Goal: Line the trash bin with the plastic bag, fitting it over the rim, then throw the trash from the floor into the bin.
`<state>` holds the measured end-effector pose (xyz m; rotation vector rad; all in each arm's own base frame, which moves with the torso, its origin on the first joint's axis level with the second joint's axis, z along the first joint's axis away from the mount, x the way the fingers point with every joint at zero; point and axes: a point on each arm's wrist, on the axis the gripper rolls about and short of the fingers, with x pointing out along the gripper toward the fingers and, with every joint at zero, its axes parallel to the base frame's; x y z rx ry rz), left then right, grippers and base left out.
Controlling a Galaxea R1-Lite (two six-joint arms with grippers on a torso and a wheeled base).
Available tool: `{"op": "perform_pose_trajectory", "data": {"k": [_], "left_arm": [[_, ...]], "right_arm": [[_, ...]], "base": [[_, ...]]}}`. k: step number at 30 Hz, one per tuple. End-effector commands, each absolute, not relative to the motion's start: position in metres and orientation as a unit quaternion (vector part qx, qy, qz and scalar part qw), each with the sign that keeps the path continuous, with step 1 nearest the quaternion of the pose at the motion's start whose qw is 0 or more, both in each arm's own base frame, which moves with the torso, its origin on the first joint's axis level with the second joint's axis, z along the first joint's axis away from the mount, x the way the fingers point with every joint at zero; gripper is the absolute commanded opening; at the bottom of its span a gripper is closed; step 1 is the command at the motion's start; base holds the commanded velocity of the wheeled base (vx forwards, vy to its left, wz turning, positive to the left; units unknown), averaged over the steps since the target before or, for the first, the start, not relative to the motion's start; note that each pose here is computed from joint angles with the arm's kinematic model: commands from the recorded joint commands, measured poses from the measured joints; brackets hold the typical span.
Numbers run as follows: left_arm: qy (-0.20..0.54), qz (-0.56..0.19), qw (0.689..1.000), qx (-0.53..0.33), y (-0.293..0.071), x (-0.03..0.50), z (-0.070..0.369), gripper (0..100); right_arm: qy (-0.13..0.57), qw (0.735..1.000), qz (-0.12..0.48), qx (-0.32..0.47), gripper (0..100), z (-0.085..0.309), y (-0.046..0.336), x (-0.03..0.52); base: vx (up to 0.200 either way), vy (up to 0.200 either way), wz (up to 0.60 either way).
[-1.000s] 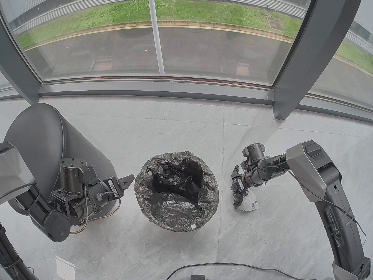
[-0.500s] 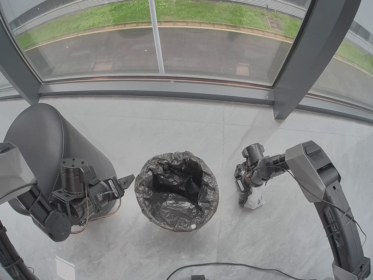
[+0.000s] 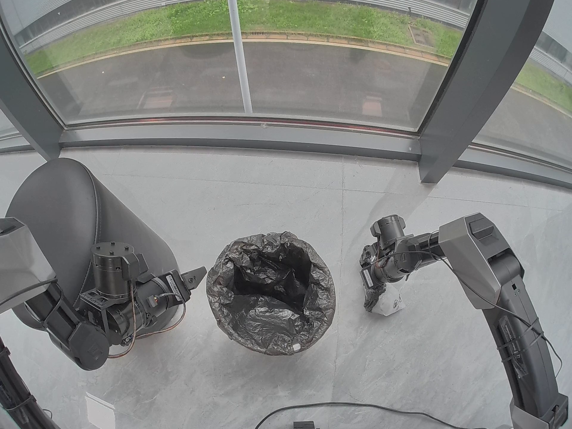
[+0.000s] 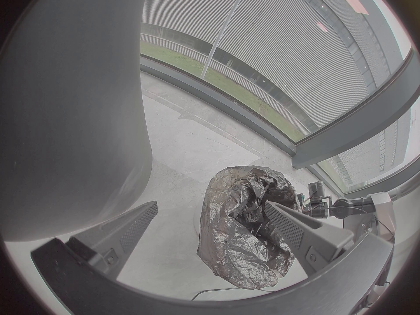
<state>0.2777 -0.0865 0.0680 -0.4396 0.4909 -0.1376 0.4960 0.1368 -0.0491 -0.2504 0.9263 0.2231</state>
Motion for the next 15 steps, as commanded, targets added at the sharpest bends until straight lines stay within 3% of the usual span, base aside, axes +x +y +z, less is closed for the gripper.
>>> {"op": "perform_pose_trajectory", "data": {"k": [1, 9, 15], "left_arm": [[0.239, -0.068, 0.944, -0.216, -0.086, 0.277, 0.069, 100], [0.218, -0.07, 0.948, -0.22, -0.086, 0.276, 0.079, 100], [0.115, -0.093, 0.961, -0.234, -0.081, 0.254, 0.13, 100]], "right_arm": [[0.426, 0.892, 0.104, -0.111, 0, -0.024, 0.137, 0.497], [0.389, 0.911, 0.107, -0.087, 0, 0.048, 0.149, 0.485], [0.363, 0.922, 0.1, -0.085, 0, 0.093, 0.156, 0.463]], "base": [[0.0, 0.0, 0.0], [0.0, 0.0, 0.0], [0.0, 0.0, 0.0]]}}
